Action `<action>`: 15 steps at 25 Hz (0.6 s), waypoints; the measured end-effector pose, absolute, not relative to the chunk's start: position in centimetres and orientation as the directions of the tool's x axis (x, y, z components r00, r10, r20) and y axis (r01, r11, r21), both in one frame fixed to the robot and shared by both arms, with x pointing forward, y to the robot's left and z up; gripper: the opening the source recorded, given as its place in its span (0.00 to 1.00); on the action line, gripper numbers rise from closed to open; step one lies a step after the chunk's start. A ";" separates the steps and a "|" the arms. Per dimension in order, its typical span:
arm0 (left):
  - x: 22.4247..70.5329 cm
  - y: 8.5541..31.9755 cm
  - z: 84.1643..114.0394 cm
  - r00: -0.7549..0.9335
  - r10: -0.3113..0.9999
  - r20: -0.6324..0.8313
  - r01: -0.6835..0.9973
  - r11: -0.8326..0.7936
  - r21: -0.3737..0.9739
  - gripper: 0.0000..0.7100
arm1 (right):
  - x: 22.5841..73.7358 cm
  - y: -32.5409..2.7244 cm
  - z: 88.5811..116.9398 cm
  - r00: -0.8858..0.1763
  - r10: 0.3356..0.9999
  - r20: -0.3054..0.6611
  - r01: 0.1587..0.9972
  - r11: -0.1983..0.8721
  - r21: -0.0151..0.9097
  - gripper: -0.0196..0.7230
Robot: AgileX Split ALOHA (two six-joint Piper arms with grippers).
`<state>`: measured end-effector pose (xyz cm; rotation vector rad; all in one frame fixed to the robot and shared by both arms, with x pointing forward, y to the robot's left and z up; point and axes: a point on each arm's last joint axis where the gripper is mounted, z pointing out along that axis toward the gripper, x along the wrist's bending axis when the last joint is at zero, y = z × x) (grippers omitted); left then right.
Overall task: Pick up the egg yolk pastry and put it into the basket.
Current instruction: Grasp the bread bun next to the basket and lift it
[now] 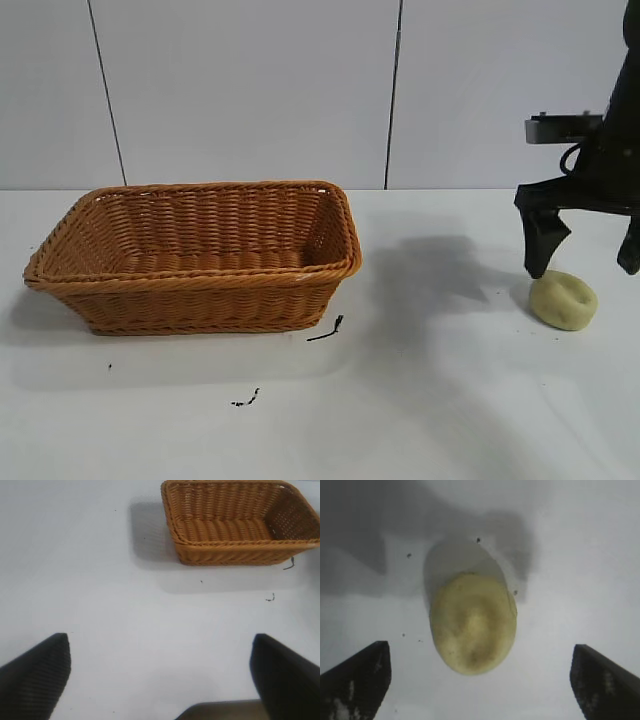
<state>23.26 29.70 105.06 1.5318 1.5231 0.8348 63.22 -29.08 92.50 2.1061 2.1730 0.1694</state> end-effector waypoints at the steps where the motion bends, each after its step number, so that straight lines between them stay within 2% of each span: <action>1: 23.3 29.7 105.1 0.056 0.995 -0.083 0.465 0.048 0.884 0.98 | 63.4 -29.1 92.1 -0.031 1.000 -0.002 0.986 0.031 0.162 0.94; 9: 23.3 29.7 105.1 0.056 0.995 -0.083 0.465 0.048 0.884 0.98 | 63.8 -29.0 89.0 -0.034 0.999 0.004 0.993 0.034 0.115 0.93; 13: 23.3 29.7 105.1 0.056 0.995 -0.083 0.465 0.048 0.884 0.98 | 63.8 -29.0 89.0 -0.036 0.999 0.004 0.992 0.036 0.117 0.80; 14: 23.3 29.7 105.1 0.056 0.995 -0.083 0.465 0.048 0.884 0.98 | 63.8 -29.0 89.0 -0.036 0.999 0.004 0.992 0.036 0.117 0.80; 15: 23.3 29.7 105.1 0.056 0.995 -0.083 0.465 0.048 0.884 0.98 | 63.8 -29.0 89.0 -0.036 0.999 0.005 0.993 0.035 0.113 0.75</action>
